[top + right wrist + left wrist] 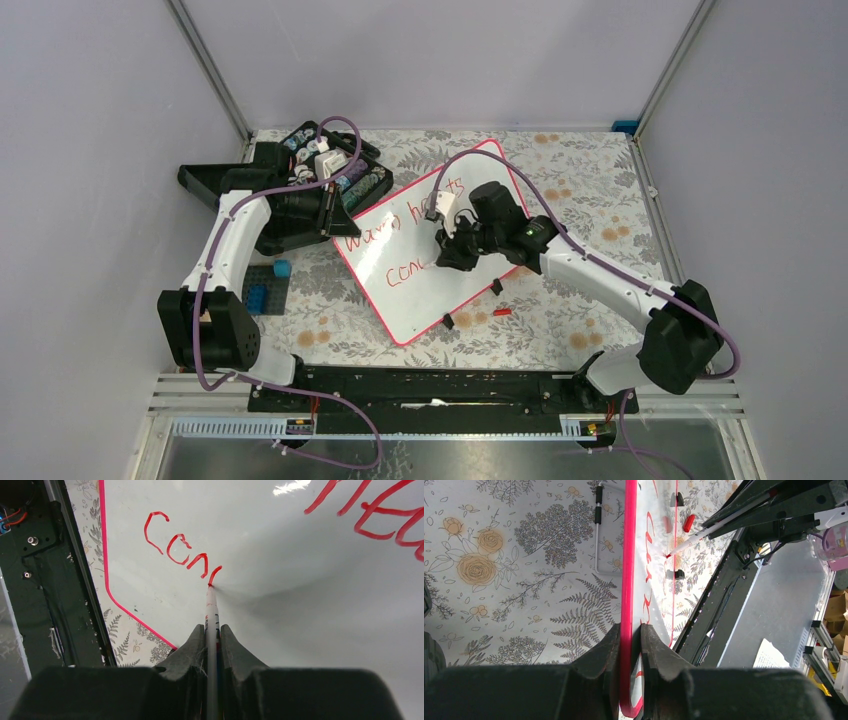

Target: Write a sentence on the whiteboard

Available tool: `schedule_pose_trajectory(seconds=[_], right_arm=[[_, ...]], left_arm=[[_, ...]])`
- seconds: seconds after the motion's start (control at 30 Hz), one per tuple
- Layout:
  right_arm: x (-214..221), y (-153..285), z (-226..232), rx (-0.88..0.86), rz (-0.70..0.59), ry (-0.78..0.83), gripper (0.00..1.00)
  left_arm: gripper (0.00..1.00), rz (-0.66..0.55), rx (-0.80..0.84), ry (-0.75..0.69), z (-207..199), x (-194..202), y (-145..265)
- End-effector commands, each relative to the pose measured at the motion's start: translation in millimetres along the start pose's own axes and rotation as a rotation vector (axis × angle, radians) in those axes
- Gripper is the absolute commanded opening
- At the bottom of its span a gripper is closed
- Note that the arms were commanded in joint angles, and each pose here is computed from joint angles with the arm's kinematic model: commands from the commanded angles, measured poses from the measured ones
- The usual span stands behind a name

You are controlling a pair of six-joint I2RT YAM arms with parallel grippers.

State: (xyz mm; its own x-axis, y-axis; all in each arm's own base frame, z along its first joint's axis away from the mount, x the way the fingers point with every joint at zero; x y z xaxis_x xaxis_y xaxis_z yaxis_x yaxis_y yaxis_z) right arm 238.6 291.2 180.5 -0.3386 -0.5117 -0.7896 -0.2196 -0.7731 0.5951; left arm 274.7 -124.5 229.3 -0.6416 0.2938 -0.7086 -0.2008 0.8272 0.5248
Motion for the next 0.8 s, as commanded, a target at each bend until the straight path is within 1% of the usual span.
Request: schedule_pose_trajectory(seconds=[0.0,0.5,0.77], right_arm=[[-2,5,-2,0.021,-0.022,0.019,0.00],[-32,4,-9,0.040,-0.071,0.039,0.00],[-36,3,-15,0.063,-0.073,0.046,0.00]], left_arm=[[0.00,0.051,-0.026,-0.040,9,9,-8],[0.00,0.055,-0.027,-0.038,10,10,-8],[0.00,0.056,-0.027,-0.038,11,10,-9]])
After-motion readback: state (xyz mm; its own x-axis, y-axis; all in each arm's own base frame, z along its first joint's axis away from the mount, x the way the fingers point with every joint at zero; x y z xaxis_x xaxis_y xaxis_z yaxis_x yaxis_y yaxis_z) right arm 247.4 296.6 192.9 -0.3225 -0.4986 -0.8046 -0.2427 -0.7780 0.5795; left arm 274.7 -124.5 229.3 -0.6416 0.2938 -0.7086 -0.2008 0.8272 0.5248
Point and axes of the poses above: each gripper's point midway between its finger pads, its own y axis back along the fingers, its own z axis along the line the jaws close on, x = y × z, the point moved 2 cm from there along y, back along the fingers, and after that the axes turned 4 degrees about -y, right-handed, at the moved point
